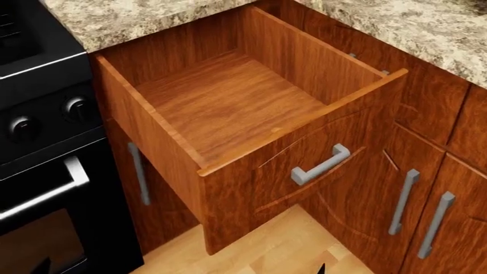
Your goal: Close the right drawer.
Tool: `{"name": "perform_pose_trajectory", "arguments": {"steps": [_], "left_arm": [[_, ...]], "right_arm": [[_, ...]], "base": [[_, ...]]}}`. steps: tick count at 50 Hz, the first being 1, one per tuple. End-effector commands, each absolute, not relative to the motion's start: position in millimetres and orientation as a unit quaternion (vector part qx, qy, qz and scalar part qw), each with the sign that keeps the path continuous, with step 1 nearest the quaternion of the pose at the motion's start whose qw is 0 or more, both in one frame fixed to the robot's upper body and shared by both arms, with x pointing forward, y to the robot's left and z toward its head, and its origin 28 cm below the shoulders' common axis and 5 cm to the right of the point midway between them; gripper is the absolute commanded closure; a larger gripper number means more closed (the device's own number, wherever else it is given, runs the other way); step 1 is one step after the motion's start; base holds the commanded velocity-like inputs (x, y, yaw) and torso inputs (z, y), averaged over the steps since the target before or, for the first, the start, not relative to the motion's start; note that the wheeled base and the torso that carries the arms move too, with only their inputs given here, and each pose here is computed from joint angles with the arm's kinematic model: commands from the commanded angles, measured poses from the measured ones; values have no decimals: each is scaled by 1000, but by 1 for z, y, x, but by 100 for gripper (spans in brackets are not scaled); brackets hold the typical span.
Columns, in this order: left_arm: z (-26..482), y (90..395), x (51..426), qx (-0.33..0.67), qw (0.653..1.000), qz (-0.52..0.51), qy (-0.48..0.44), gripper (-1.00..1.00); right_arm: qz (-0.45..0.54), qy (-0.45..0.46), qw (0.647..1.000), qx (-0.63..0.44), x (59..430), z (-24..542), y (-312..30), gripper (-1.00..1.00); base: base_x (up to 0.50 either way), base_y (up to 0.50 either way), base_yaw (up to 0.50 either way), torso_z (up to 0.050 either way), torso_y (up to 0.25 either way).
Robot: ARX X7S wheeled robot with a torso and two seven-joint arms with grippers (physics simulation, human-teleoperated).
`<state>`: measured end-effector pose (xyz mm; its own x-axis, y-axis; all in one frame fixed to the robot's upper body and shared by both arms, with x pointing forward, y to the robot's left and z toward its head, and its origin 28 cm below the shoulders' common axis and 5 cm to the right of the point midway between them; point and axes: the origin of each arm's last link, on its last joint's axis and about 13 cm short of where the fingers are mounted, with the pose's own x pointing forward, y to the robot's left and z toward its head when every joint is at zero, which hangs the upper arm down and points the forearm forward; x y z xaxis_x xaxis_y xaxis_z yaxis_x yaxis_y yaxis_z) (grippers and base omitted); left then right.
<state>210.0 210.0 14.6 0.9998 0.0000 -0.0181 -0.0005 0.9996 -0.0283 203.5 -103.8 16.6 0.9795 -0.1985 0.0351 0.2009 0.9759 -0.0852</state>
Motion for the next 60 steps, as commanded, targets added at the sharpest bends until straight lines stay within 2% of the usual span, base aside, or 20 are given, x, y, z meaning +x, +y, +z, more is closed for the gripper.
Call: {"name": "perform_pose_trajectory", "arguments": {"steps": [1,17,26,32,40,46,48,60], "left_arm": [[16,211,209,-11,1000,-3,-6,-100],[16,210,211,-10,1000,1,-5,-100],[23,208,208,-37,999,-12,31,-100],[60,215,208,-33,996,-74,28,-100],[115,240,230,-12,997,-77,3,-100],[133,253,235,-6,997,-79,11,-100],[134,261,236,26,996,-82,19,-100],[186,281,237,17,993,-109,30,-100]], "right_arm": [[-98,-16,994,-44,204,17,-104,-100],[-96,-11,994,-42,204,16,-104,-100],[-72,-27,996,-37,205,34,-109,-100],[-37,-45,998,-34,199,82,-131,-100],[-6,-33,998,-52,189,124,-154,-100],[26,-23,998,-59,183,148,-164,-100],[18,-37,997,-68,178,163,-173,-100],[57,-24,997,-50,166,192,-195,-100]], "base": [[0,0,0,50,0],[0,0,0,50,0],[0,0,0,2,0],[0,0,0,0,0],[0,0,0,0,0],[0,0,0,0,0],[0,0,0,0,0],[0,0,0,0,0]]}}
